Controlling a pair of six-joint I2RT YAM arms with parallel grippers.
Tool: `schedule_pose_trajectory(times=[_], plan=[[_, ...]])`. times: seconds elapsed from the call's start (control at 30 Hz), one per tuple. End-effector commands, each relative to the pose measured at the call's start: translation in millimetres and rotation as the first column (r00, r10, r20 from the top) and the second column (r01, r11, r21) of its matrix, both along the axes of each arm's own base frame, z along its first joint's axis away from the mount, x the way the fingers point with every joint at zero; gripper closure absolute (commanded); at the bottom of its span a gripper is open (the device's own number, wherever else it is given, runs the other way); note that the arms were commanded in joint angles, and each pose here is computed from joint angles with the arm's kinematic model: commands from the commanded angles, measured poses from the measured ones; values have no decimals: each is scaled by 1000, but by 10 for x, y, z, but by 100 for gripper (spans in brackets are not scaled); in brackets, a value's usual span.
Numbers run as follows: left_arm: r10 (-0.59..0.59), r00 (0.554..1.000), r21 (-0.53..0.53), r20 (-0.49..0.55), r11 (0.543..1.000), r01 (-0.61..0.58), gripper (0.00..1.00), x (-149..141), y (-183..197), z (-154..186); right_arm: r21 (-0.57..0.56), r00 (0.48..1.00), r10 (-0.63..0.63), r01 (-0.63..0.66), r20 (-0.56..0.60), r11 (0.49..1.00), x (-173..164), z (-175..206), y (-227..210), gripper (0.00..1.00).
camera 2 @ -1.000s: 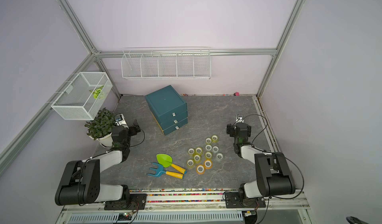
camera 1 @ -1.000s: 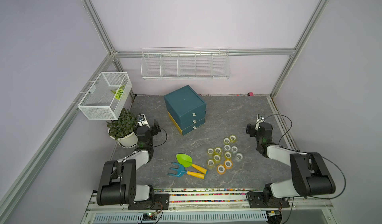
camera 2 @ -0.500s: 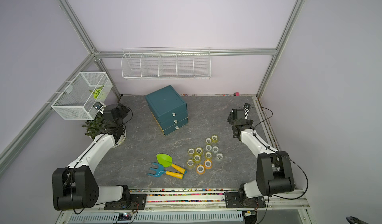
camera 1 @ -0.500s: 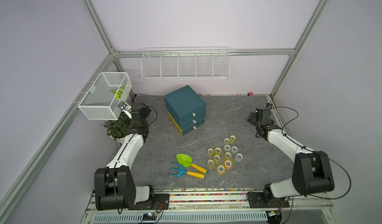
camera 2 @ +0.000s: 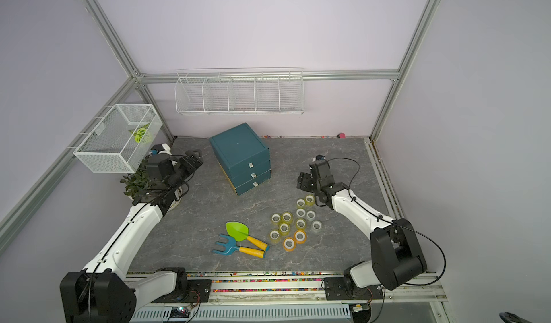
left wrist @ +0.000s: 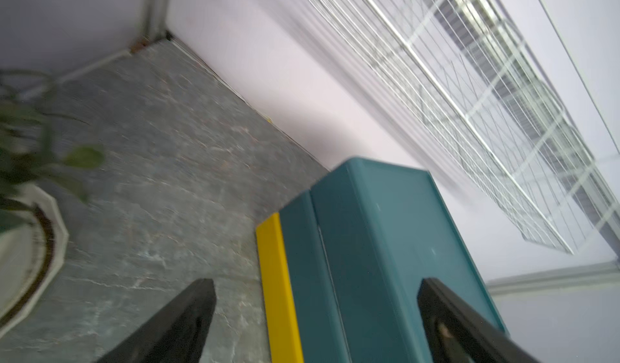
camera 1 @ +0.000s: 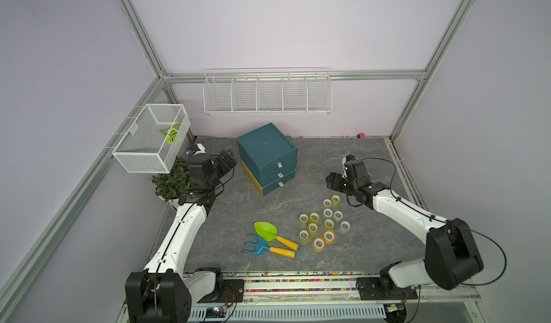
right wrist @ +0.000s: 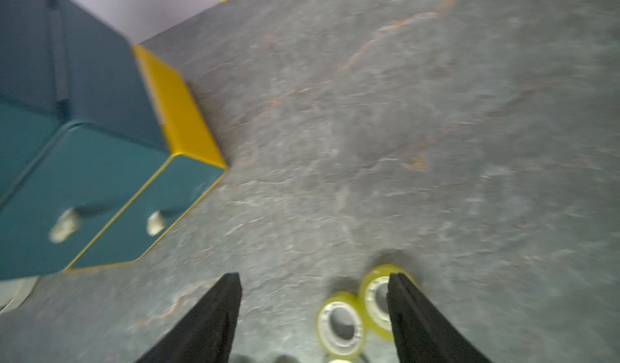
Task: Place the transparent tape into the drawer according to color
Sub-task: Open the drawer in the storage box.
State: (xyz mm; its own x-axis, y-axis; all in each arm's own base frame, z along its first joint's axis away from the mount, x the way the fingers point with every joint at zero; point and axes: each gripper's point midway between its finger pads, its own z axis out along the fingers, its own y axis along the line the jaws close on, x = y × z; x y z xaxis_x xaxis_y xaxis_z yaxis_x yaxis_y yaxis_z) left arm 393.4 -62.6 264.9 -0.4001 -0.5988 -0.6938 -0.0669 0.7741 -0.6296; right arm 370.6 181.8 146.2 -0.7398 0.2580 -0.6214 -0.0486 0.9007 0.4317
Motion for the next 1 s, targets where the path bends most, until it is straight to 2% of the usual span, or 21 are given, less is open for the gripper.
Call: schedule_pose_trajectory(times=[0.0,0.1,0.23,0.47,0.97], plan=[[-202,979,-52,0,978,202,0,-79,-376,82,235,990,70,-97,118,967,-6,452,507,31],[-278,961,-67,-18,959,276,0,-75,-519,1,364,983,78,-135,166,922,15,659,839,34],[-344,939,-62,-22,937,342,0,-67,-640,-69,474,972,77,-176,221,863,67,863,1202,39],[-400,916,-55,-33,916,398,0,-81,-739,-143,628,983,57,-157,177,762,242,828,1572,50],[-398,916,-61,-38,916,396,1,-102,-735,-229,669,987,72,-151,144,728,298,784,1872,55]])
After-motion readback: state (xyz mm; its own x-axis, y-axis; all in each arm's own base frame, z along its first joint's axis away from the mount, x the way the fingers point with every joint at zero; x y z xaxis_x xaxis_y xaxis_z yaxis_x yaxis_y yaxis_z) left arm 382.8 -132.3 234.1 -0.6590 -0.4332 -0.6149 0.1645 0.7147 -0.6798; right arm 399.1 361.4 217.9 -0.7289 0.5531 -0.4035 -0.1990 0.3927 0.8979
